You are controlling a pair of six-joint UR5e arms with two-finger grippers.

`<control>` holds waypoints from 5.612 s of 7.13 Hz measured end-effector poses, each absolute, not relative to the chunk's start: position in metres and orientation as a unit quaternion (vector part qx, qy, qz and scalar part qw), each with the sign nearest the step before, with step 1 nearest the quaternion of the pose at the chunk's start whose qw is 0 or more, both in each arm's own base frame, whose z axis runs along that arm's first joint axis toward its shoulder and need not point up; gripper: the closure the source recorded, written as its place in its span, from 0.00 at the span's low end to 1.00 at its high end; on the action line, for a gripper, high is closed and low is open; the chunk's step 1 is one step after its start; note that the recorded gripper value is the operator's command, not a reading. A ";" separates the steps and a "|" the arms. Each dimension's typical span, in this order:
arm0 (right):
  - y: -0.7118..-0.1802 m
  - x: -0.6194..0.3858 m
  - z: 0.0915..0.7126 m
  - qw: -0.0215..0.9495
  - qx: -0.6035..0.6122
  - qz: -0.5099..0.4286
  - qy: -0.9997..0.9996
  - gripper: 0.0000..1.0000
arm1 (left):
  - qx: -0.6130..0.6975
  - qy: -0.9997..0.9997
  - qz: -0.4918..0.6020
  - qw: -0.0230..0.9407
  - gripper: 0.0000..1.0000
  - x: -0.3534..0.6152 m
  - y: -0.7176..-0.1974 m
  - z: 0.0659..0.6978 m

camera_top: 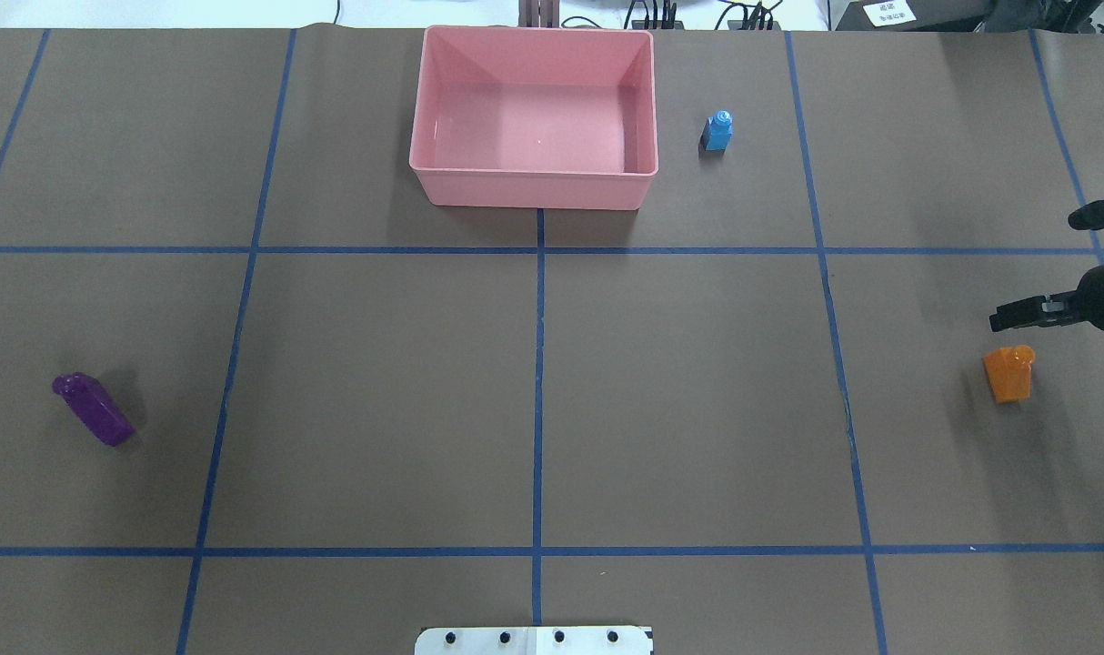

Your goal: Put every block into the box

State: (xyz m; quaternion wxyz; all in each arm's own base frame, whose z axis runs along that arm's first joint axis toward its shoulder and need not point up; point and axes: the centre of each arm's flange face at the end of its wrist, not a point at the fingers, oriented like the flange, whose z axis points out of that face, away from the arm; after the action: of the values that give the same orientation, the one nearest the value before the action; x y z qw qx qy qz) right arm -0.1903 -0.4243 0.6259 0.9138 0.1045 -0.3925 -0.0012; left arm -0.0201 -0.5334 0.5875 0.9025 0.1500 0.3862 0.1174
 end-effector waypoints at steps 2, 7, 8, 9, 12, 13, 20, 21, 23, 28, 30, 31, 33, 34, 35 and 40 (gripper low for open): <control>-0.413 -0.216 0.631 0.919 0.110 -0.012 -0.378 1.00 | 0.150 0.386 0.118 0.902 0.00 -0.020 -0.533 0.587; -0.398 -0.215 0.603 0.915 0.115 -0.028 -0.386 1.00 | 0.149 0.386 0.117 0.903 0.00 -0.020 -0.533 0.588; -0.410 -0.221 0.582 0.911 0.118 -0.028 -0.394 1.00 | 0.149 0.386 0.117 0.903 0.00 -0.020 -0.533 0.588; -0.436 -0.233 0.550 0.907 0.127 -0.022 -0.402 1.00 | 0.149 0.386 0.117 0.903 0.00 -0.020 -0.533 0.588; -0.525 -0.287 0.433 0.903 0.130 0.010 -0.409 1.00 | 0.150 0.387 0.117 0.902 0.00 -0.020 -0.533 0.587; -0.563 -0.318 0.389 0.902 0.123 0.026 -0.412 1.00 | 0.150 0.387 0.117 0.902 0.00 -0.020 -0.533 0.588; -0.750 -0.446 0.158 0.913 0.112 0.113 -0.377 1.00 | 0.150 0.388 0.119 0.902 0.00 -0.019 -0.531 0.588; -0.751 -0.470 0.154 0.914 0.121 0.111 -0.371 1.00 | 0.152 0.388 0.119 0.901 0.00 -0.019 -0.531 0.588; -0.744 -0.510 0.167 0.914 0.133 0.120 -0.364 0.01 | 0.154 0.387 0.120 0.901 0.00 -0.019 -0.531 0.587; -0.737 -0.519 0.167 0.910 0.102 0.139 -0.376 0.00 | 0.150 0.422 0.102 0.888 0.00 -0.007 -0.527 0.577; -0.738 -0.484 0.135 0.909 0.078 0.139 -0.385 0.00 | 0.113 0.484 0.104 0.861 0.00 0.043 -0.511 0.563; -0.732 -0.464 0.114 0.912 0.067 0.137 -0.382 0.00 | 0.075 0.496 0.067 0.862 0.00 0.077 -0.497 0.550; -0.721 -0.412 0.101 0.917 0.053 0.118 -0.377 0.00 | 0.011 0.458 -0.038 0.888 0.00 0.145 -0.458 0.533; -0.713 -0.378 0.113 0.920 0.052 0.102 -0.376 0.00 | -0.012 0.431 -0.082 0.899 0.00 0.182 -0.440 0.531; -0.703 -0.338 0.135 0.921 0.052 0.086 -0.376 0.00 | -0.035 0.411 -0.125 0.903 0.00 0.210 -0.427 0.533; -0.656 -0.232 0.211 0.921 0.066 0.055 -0.381 0.00 | -0.092 0.366 -0.212 0.901 0.19 0.242 -0.407 0.563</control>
State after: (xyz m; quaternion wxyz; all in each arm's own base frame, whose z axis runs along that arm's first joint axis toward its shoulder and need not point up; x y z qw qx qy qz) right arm -0.2323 -0.6558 0.2111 0.9206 0.0657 -0.3809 0.0554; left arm 0.2416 -0.4067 0.5631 0.9015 -0.0919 0.3662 -0.2118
